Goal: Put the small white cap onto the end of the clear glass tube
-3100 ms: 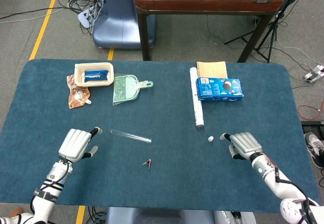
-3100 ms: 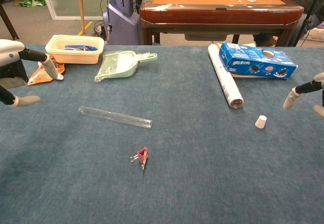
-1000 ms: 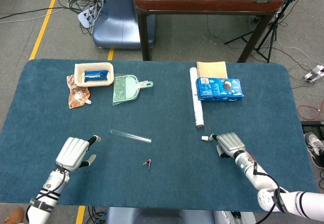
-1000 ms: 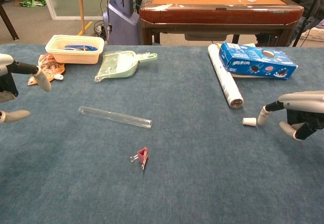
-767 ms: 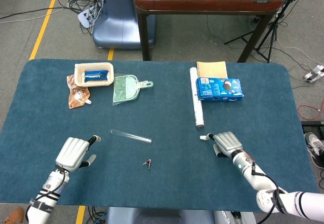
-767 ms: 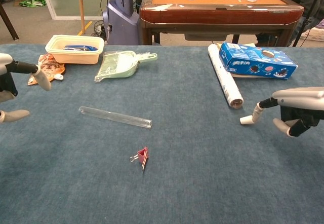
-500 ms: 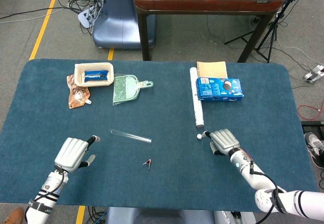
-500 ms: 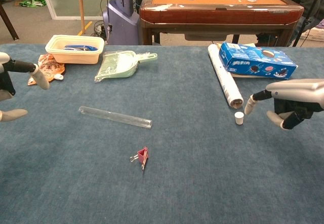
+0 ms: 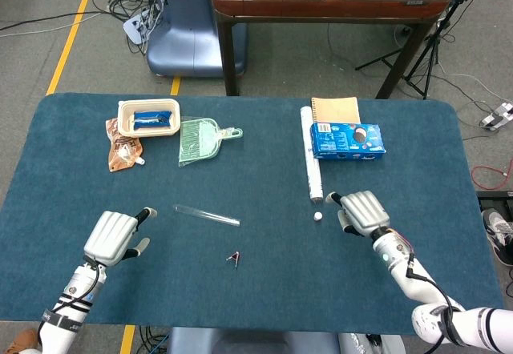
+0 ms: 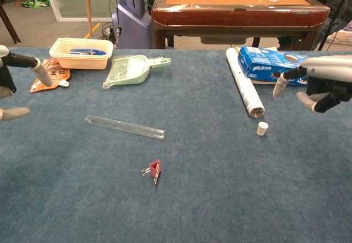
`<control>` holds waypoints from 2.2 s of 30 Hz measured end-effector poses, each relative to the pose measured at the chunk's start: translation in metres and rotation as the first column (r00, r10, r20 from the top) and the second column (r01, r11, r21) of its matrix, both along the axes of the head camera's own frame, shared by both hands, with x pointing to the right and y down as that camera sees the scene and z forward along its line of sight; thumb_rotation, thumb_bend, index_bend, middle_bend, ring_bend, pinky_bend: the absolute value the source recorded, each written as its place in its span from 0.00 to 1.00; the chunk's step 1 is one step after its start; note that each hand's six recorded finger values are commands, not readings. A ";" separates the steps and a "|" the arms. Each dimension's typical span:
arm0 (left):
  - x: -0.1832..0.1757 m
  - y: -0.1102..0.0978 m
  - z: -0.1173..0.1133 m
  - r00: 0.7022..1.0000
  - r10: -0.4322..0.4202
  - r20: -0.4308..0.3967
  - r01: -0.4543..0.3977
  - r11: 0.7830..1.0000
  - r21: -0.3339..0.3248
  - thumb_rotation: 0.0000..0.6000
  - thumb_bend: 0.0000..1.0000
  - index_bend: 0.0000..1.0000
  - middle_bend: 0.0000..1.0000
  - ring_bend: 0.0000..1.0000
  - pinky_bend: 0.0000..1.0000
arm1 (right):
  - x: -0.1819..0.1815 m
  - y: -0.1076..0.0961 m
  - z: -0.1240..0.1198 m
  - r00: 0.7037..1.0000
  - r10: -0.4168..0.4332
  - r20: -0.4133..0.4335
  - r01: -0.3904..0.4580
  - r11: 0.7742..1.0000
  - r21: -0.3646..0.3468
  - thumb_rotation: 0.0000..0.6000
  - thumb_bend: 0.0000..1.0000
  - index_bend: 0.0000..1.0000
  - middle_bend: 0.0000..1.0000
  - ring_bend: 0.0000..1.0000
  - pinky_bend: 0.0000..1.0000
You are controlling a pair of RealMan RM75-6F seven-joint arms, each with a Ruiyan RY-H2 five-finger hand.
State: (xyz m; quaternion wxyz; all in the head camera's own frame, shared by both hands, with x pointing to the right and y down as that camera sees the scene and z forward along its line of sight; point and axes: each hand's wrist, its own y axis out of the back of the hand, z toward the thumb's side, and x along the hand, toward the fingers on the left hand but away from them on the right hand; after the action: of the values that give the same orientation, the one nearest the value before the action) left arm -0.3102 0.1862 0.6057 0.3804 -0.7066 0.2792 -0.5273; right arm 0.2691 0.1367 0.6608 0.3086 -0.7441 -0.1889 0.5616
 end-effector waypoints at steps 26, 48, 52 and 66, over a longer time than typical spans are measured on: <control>0.006 0.003 0.020 1.000 0.020 -0.017 -0.021 0.999 -0.048 1.00 0.26 0.31 1.00 0.91 0.83 | -0.031 0.000 0.053 0.998 -0.046 -0.037 0.046 0.999 -0.001 1.00 0.25 0.48 1.00 1.00 1.00; 0.001 0.006 0.019 1.000 0.010 -0.011 -0.011 0.999 -0.053 1.00 0.26 0.31 1.00 0.91 0.83 | -0.043 0.000 0.073 0.995 -0.071 -0.065 0.069 0.997 -0.028 1.00 0.31 0.48 1.00 1.00 1.00; 0.001 0.006 0.019 1.000 0.012 -0.011 -0.012 0.999 -0.052 1.00 0.26 0.31 1.00 0.91 0.83 | -0.043 -0.001 0.074 0.995 -0.070 -0.068 0.068 0.997 -0.030 1.00 0.32 0.48 1.00 1.00 1.00; 0.002 0.000 0.019 1.000 0.012 -0.009 -0.013 0.999 -0.046 1.00 0.26 0.31 1.00 0.91 0.83 | -0.043 -0.001 0.076 0.995 -0.073 -0.074 0.070 0.997 -0.038 1.00 0.38 0.54 1.00 1.00 1.00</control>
State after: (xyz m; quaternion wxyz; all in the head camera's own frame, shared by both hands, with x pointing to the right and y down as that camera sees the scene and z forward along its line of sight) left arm -0.3081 0.1867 0.6243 0.3660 -0.7193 0.2642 -0.5281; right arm 0.2256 0.1357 0.7368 0.3221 -0.7340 -0.1404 0.5812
